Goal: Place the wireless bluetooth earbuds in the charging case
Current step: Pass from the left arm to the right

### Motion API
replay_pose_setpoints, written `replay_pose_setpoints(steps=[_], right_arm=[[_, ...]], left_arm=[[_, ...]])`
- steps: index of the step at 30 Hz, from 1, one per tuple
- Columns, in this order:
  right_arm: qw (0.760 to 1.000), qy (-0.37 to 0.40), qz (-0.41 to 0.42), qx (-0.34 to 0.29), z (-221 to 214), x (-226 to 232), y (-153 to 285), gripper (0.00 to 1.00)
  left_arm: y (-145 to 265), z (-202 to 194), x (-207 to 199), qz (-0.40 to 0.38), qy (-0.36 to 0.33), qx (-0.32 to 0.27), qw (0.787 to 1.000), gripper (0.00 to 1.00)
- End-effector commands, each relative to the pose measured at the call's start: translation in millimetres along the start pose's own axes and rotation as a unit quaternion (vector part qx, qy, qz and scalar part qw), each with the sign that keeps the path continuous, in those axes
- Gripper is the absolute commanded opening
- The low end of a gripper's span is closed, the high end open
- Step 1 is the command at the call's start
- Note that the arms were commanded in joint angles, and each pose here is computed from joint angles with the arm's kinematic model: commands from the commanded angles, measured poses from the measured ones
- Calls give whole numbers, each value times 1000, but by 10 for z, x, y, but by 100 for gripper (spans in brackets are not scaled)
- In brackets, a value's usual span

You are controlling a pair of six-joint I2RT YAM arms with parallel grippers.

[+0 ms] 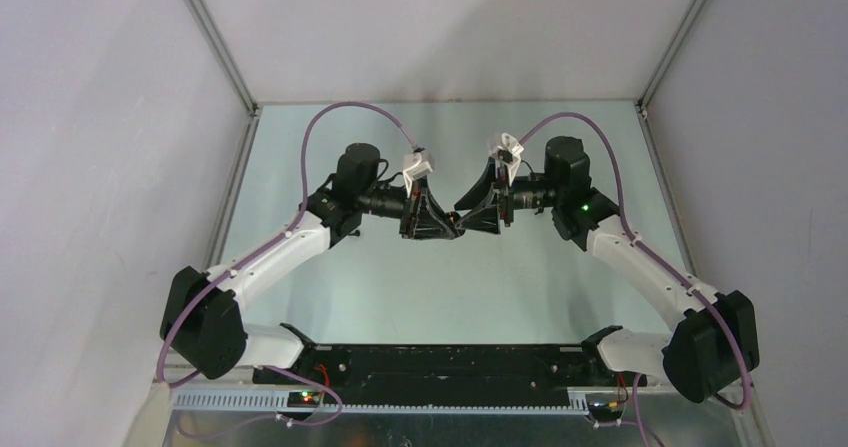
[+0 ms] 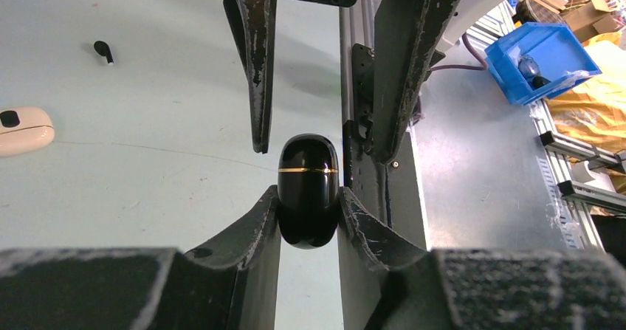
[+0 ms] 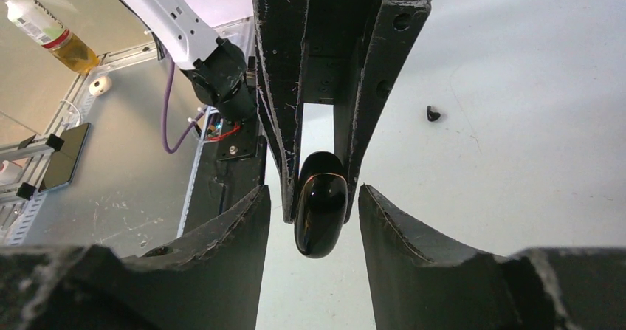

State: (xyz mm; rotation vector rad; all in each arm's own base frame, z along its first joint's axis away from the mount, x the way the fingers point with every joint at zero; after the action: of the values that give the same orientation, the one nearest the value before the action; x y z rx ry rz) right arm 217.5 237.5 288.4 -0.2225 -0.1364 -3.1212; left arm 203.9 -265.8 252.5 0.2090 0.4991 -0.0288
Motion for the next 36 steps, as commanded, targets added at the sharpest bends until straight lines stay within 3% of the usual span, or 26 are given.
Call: replay_pose_setpoints(steps=[1,10,22,36], right_arm=[[1000,5,-6,-2,8,-37,17,52],[1000,-2,-13,-24,158,-34,139,73],[1000,-19,16,-2,-21,-20,44,54],[999,2,37,13,-102,63,-22,45]], left_arm=[[46,181,-158,-17,-47,-14,999,11],[65,201,-193,-19,-53,-12,998,11],[98,289,-237,-13,-59,-15,998,10],[121,300,-215,-5,-61,-19,998,10]])
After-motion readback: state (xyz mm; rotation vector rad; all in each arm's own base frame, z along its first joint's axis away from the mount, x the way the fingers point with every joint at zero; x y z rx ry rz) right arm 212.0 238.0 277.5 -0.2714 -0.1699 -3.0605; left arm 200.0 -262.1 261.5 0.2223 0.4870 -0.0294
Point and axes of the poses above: each gripper's point midway between its finger pads, its own y axis back along the fingers, its own x axis along the line the jaws close on, z = x × y, the point moved 5 cm from there along y, back along the fingers, and after that the axes turned 5 degrees about y, right-handed, at the moved point
